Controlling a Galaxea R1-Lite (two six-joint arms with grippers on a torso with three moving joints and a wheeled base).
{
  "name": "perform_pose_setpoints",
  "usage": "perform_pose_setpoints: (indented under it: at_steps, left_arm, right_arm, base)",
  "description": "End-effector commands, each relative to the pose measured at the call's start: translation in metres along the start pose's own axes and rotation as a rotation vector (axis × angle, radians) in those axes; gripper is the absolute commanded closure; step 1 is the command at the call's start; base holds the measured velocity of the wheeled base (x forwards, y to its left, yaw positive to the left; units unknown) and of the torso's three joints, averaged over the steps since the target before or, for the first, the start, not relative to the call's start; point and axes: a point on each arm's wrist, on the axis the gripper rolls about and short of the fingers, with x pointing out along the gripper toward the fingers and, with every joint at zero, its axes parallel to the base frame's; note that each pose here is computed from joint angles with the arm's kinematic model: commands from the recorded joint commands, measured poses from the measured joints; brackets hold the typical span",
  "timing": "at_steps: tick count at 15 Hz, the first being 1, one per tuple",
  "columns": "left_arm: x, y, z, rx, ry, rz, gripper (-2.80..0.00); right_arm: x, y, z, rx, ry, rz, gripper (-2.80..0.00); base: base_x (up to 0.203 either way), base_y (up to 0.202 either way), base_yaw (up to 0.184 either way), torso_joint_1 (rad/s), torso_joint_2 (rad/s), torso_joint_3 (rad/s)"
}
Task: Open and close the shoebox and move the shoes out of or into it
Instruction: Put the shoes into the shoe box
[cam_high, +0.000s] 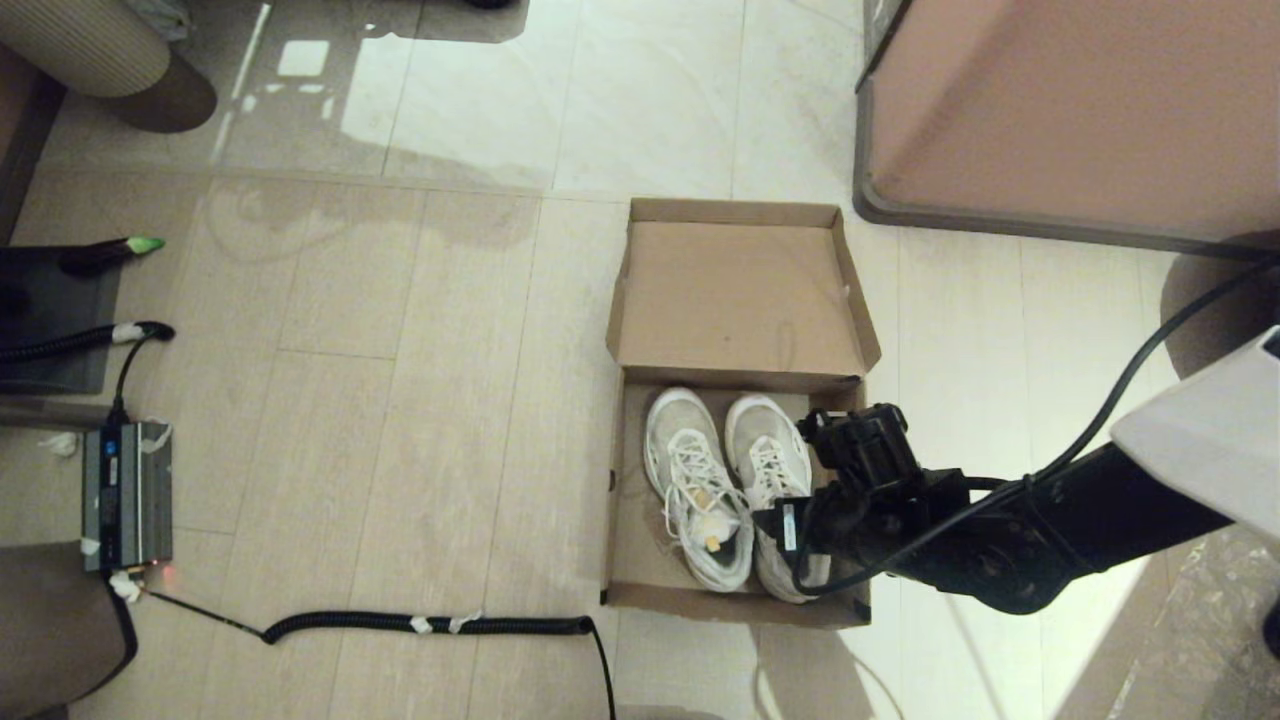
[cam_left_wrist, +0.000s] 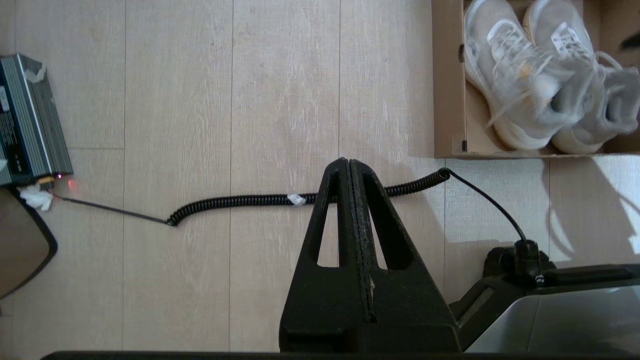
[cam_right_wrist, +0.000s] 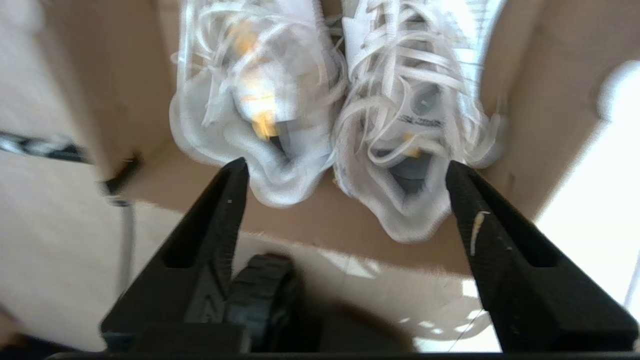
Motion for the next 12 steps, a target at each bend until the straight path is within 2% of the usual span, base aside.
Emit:
perform_pose_setpoints:
  at_steps: [1, 2, 3, 7, 12]
  left_arm:
    - [0.001, 0.0, 0.0, 0.014, 0.018, -0.005, 0.0]
    - [0.0, 0.0, 0.0, 0.005, 0.003, 0.0, 0.0]
    - [0.0, 0.0, 0.0, -0.018, -0.001, 0.003, 0.0]
    - [0.0, 0.0, 0.0, -0.016, -0.002, 0.002, 0.0]
    - [-0.001, 0.0, 0.005, 0.004, 0.004, -0.024, 0.0]
  right_arm:
    - [-0.049, -0.005, 0.017, 0.048, -0.085, 0.032, -2.8]
    - [-0.066, -0.009, 0.02, 0.062, -0.101, 0.035, -2.8]
    - [-0.084, -0.016, 0.025, 0.079, -0.121, 0.03, 0.0]
    - [-0.135, -0.053, 0.057, 0.163, -0.182, -0.051, 0.0]
    - [-0.151, -0.122, 0.102, 0.284, -0.238, -0.134, 0.0]
  base:
    - [0.0, 0.0, 0.0, 0.0, 0.0, 0.0]
    - [0.0, 0.0, 0.0, 0.0, 0.0, 0.0]
    - [0.0, 0.0, 0.0, 0.0, 0.0, 0.0]
    - [0.0, 0.0, 0.0, 0.0, 0.0, 0.0]
    - [0.0, 0.0, 0.0, 0.0, 0.0, 0.0]
